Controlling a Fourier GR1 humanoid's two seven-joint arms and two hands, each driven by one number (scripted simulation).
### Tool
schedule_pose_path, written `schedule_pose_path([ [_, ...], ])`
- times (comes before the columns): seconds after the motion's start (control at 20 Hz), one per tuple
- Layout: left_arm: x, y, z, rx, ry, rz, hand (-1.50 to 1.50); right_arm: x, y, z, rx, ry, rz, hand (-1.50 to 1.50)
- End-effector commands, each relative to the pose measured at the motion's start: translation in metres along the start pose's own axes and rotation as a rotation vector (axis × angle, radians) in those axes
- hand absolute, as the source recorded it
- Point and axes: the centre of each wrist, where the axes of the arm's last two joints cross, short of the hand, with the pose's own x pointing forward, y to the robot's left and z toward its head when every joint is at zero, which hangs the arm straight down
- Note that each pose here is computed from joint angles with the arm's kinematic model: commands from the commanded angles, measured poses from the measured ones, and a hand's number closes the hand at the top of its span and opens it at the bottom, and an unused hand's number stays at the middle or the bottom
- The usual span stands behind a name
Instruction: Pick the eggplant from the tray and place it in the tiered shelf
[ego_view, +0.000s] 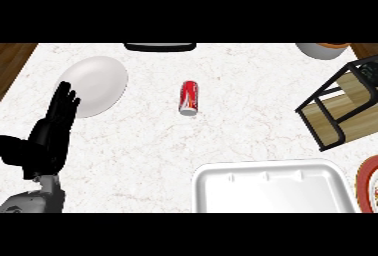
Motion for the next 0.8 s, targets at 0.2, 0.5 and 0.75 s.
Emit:
schedule_pose_path([
  [0.2, -0.009, 0.003, 0.003, 0.002, 0.002, -0.012, 0.00, 0.000, -0.082, 0.052, -0.034, 0.050, -0.021, -1.50],
  [0.5, -0.007, -0.007, 0.005, -0.006, -0.007, 0.010, 0.00, 0.006, -0.104, 0.069, 0.011, 0.023, -0.037, -1.50],
  [0.75, -0.002, -0.001, 0.005, -0.018, -0.005, -0.003, 0.00, -0.006, -0.108, 0.080, 0.007, 0.020, -0.040, -1.50],
])
